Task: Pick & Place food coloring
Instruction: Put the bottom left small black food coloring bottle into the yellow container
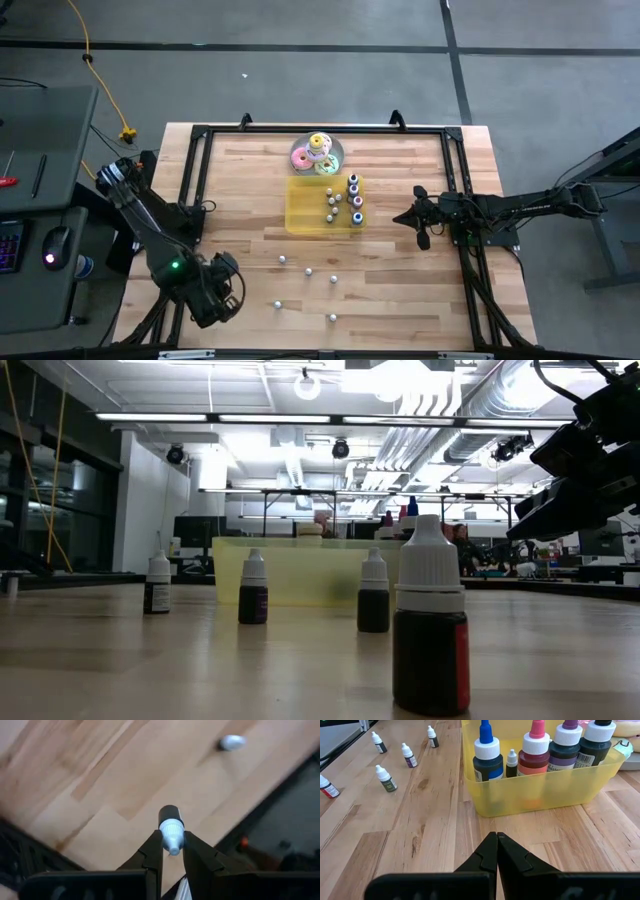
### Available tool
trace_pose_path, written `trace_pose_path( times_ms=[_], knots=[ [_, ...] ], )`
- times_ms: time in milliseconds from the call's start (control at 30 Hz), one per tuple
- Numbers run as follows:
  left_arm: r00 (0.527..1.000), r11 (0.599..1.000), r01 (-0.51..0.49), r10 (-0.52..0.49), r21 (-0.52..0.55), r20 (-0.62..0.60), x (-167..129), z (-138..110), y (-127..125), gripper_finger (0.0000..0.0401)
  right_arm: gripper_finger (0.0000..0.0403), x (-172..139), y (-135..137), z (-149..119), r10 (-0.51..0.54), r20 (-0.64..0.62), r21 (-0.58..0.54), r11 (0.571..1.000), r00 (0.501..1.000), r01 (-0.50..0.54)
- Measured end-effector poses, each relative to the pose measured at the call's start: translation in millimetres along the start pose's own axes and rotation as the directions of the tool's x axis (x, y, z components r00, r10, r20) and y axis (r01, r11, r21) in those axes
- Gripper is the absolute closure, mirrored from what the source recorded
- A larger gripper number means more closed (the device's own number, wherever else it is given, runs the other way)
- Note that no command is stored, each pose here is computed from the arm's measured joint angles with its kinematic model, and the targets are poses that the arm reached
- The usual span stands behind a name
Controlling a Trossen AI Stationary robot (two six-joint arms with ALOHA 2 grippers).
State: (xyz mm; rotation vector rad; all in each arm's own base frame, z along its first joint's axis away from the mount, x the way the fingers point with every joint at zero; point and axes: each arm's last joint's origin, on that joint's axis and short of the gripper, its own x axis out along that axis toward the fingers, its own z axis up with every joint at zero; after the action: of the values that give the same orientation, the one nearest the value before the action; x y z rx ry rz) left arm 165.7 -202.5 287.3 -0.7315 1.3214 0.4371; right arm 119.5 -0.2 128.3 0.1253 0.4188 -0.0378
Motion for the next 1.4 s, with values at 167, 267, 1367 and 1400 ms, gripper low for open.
trace_pose_path(
  times_ms=[167,267,1367,1400],
  knots=[
    [0.996,0.95,0.056,-0.072,0.307,0.043,-12.3,1.9,-8.5,0.0351,0.0402,0.0,0.0,0.0,0.0,0.0,0.0,1.0,1.0,0.0],
    [0.995,0.883,0.062,-0.09,0.466,0.038,-13.6,5.5,-11.1,0.0351,0.0402,0.0,0.0,0.0,0.0,0.0,0.0,1.0,1.0,0.0],
    [0.961,0.559,-0.133,-0.131,0.818,0.245,-61.7,174.7,-2.3,0.0351,0.0402,0.0,0.0,0.0,0.0,0.0,0.0,1.0,1.0,0.0],
    [0.962,0.558,-0.143,-0.114,0.817,0.246,-58.0,181.4,-0.9,0.0351,0.0402,0.0,0.0,0.0,0.0,0.0,0.0,1.0,1.0,0.0]
  ],
)
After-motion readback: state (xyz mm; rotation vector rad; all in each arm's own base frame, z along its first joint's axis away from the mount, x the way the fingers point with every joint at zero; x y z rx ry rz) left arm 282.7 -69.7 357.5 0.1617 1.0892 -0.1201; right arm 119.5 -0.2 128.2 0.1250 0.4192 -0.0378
